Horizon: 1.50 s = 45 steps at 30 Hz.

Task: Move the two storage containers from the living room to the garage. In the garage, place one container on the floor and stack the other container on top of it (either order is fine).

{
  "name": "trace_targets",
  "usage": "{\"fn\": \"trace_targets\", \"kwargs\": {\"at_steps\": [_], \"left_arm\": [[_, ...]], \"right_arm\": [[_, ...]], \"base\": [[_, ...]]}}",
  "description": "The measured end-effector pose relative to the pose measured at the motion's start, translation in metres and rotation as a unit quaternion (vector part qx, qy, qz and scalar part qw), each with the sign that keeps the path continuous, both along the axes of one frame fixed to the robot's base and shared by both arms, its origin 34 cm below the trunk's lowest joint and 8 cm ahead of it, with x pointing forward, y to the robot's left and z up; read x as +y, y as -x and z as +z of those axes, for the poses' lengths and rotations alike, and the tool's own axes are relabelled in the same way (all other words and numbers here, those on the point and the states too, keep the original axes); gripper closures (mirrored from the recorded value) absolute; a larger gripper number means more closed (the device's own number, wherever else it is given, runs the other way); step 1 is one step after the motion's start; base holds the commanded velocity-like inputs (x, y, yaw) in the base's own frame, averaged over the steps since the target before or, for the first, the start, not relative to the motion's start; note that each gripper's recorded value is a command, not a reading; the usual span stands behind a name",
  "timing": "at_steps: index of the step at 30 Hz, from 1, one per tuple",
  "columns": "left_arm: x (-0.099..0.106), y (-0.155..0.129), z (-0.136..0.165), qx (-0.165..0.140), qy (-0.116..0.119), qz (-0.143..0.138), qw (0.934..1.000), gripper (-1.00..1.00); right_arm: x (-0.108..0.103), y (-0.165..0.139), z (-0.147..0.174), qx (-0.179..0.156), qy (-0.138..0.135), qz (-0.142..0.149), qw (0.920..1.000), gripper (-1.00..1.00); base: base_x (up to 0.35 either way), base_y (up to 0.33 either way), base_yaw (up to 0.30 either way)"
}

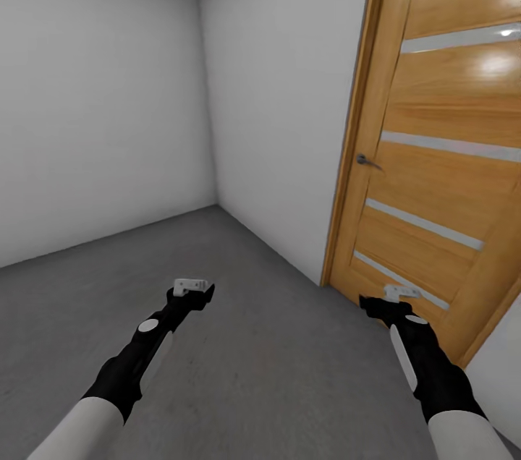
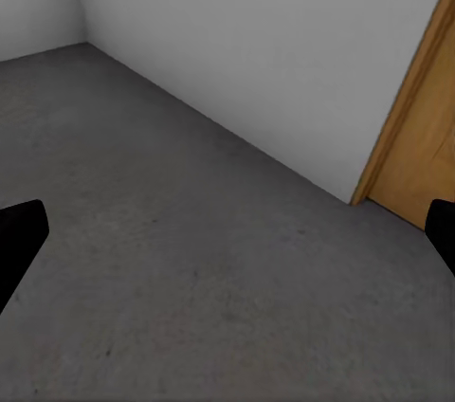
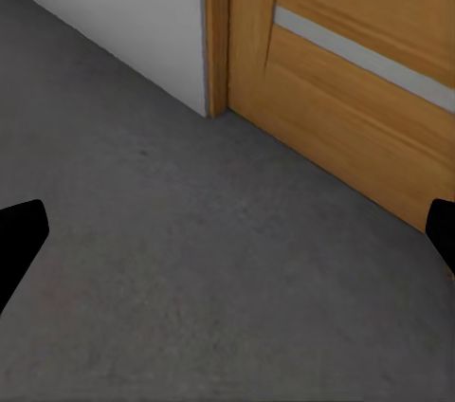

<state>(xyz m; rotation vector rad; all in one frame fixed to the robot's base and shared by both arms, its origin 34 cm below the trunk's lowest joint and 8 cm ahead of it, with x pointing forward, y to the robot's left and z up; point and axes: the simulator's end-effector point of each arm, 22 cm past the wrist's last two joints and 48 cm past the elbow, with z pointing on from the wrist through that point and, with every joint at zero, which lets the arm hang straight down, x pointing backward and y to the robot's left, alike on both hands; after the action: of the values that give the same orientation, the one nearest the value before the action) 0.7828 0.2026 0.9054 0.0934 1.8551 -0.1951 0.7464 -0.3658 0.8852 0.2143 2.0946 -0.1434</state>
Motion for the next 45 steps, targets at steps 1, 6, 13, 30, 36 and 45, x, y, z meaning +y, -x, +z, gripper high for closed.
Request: {"fn": "trace_targets", "kwargs": {"at_steps": [1,6,13,30,36,45], "left_arm": [[-0.0001,0.0001,-0.0003,0.001,0.000,0.000,1.0000,-1.00],[-0.0002,0.0004,-0.0007,0.001,-0.001,-0.001,1.0000,-1.00],[-0.0002,0.0002,-0.0006,0.000,-0.001,0.000,1.0000,-1.00],[0.0009,-0.0013,0.0038,-0.007,0.000,0.003,1.0000,-1.00],[-0.0028,-0.0004,0.0042,-0.007,0.001,-0.005,1.0000,-1.00],[-0.0069,0.0002,0.0040,-0.007,0.003,-0.013,0.9999,-1.00]], "right_arm": [[0.0006,-0.0001,0.0001,0.000,0.000,0.000,1.0000,-1.00],[0.0041,-0.0007,0.0004,-0.002,0.000,0.003,1.0000,-1.00],[0.0065,-0.0017,0.0017,-0.005,0.000,0.006,1.0000,-1.00],[0.0067,-0.0059,0.0096,-0.026,0.004,0.006,0.9996,-1.00],[0.0064,-0.0055,0.0096,-0.026,0.004,0.005,0.9996,-1.00],[0.0062,-0.0056,0.0091,-0.025,0.004,0.005,0.9997,-1.00]], "base": [[0.262,0.000,-0.013],[0.302,0.000,-0.006],[0.280,0.000,-0.001],[0.078,0.000,-0.012],[0.285,0.000,-0.196],[0.238,0.000,-0.255]]}}
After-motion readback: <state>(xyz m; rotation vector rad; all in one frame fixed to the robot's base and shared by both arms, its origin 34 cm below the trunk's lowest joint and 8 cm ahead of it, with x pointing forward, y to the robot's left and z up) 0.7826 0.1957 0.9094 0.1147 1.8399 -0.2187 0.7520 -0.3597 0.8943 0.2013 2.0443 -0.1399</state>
